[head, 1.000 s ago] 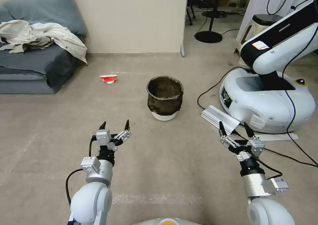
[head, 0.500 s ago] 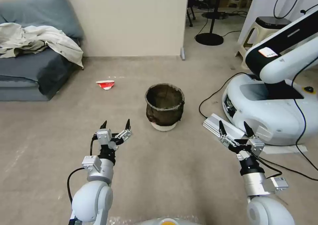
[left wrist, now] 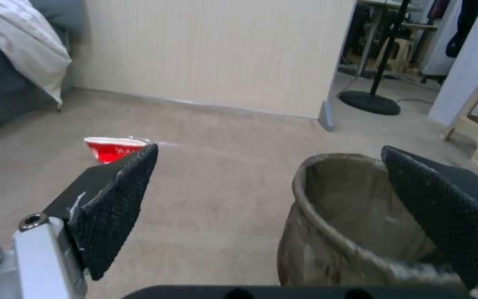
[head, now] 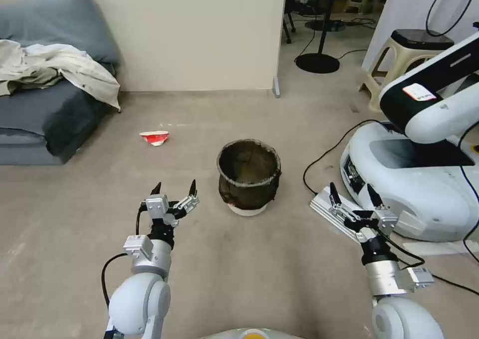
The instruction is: Pick up the trash can from the floor.
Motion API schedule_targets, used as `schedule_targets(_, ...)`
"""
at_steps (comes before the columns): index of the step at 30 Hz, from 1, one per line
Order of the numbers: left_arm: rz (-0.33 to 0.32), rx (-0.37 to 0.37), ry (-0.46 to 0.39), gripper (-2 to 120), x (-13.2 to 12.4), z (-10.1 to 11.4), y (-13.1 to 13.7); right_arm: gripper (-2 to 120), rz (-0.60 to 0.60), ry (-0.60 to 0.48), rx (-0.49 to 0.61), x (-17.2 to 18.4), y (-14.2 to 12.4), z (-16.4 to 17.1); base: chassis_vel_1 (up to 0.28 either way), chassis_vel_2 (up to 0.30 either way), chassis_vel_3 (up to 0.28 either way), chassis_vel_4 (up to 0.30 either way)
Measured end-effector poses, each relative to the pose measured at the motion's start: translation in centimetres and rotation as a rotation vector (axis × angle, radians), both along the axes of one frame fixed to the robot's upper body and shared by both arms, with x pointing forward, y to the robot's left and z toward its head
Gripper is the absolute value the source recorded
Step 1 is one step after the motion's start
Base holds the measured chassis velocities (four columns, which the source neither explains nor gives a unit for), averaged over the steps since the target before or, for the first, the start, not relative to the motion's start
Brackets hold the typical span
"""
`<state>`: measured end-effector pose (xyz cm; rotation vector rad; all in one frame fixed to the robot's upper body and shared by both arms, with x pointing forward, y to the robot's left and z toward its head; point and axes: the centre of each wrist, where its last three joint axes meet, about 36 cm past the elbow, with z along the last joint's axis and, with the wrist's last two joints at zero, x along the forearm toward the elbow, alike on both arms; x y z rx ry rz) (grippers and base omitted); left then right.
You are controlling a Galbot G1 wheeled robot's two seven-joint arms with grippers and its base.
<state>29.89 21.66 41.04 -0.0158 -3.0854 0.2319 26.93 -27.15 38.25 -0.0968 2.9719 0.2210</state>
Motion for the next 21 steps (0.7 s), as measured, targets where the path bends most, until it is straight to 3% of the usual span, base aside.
schedule_targets(21, -0.001, -0.002, 0.0, 100, 0.25, -0.19, -0.06, 100, -0.002, -0.01, -0.002, 0.31, -0.05, -0.49, -0.142, 0.143, 0.14, -0.144)
